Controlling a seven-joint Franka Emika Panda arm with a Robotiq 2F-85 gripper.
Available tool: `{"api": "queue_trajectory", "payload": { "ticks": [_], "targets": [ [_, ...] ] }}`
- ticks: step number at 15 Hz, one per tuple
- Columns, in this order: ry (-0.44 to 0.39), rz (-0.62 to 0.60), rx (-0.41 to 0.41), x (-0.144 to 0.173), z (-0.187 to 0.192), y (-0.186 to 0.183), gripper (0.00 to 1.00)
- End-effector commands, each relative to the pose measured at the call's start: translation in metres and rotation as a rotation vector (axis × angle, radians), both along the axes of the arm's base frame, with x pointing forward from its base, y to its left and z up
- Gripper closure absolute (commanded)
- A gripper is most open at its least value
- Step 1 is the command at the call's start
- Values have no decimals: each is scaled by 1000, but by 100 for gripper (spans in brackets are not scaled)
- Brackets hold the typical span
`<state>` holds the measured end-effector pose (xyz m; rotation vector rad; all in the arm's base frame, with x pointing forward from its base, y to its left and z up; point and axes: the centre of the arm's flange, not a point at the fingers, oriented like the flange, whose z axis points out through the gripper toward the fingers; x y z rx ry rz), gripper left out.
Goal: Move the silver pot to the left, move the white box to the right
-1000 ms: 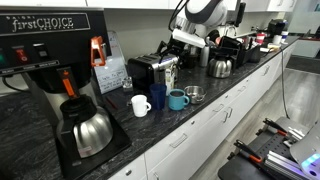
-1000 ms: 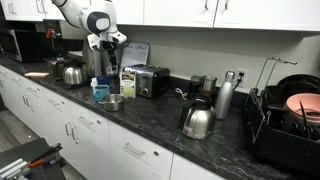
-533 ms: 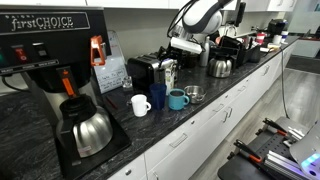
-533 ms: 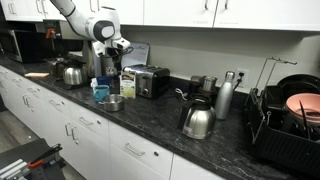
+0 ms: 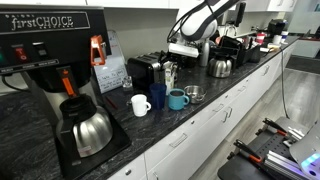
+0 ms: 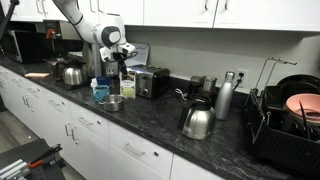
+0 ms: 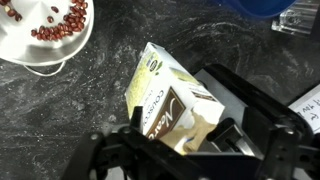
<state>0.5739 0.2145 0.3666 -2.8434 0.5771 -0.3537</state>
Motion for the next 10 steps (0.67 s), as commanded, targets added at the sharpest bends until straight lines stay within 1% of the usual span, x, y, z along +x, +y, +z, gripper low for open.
{"api": "queue_trajectory", "payload": {
  "ticks": [1, 6, 8, 10],
  "targets": [
    [-3, -52, -23, 13, -5, -5, 0],
    [6, -73, -28, 17, -11, -7, 0],
    [6, -75, -23, 15, -14, -5, 26],
    [8, -80, -19, 16, -14, -3, 41]
  ]
}}
